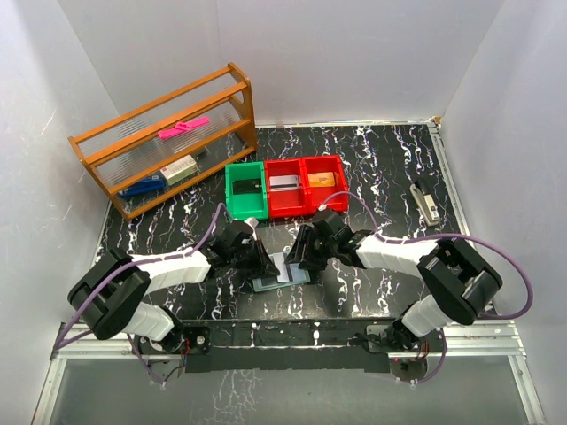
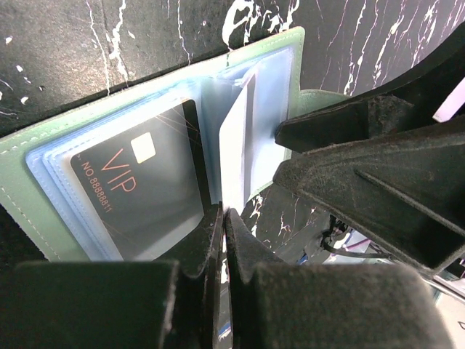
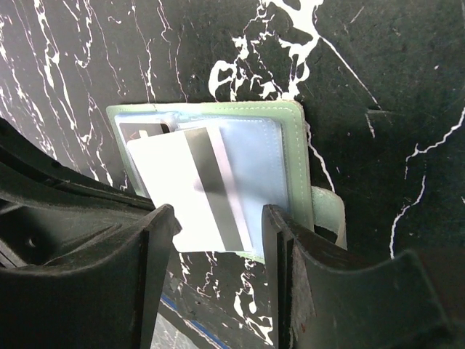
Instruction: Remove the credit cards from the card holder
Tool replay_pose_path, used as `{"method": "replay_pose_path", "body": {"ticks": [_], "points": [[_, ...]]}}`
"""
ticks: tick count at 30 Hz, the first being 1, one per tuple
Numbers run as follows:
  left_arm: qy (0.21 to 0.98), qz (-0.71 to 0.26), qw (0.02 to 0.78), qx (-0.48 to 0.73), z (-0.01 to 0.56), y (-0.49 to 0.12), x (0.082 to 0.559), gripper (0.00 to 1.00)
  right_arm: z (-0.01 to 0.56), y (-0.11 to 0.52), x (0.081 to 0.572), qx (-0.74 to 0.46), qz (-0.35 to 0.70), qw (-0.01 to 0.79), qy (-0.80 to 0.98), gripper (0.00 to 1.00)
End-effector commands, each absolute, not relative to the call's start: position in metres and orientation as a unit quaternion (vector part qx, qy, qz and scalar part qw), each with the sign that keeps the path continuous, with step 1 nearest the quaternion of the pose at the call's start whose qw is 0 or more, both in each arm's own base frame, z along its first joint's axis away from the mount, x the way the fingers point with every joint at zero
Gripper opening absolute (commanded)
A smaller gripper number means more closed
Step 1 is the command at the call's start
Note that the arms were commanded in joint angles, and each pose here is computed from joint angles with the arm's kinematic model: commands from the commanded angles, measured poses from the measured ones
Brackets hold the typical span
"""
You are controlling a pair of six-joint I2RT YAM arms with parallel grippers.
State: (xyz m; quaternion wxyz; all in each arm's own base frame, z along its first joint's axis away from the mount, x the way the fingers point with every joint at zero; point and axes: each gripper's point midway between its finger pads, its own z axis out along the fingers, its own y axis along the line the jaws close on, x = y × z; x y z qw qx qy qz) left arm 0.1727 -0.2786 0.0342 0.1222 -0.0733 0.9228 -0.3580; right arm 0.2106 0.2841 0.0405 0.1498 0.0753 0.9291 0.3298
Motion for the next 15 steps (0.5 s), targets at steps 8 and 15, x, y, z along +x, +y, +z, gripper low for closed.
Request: {"method": "replay_pose_path", "body": {"ticks": [8,15], "points": [[0.922,-0.361,0.127,-0.060,0.041,-0.278,0.171,0.00,0.084,0.319,0.219,0.008,0.412,0.171,0.895,0.50],[0.913,-0.382,0.128,-0.061,0.047,-0.286,0.173,0.07,0.031,0.295,0.207,0.059,0.341,0.131,0.929,0.46]]}}
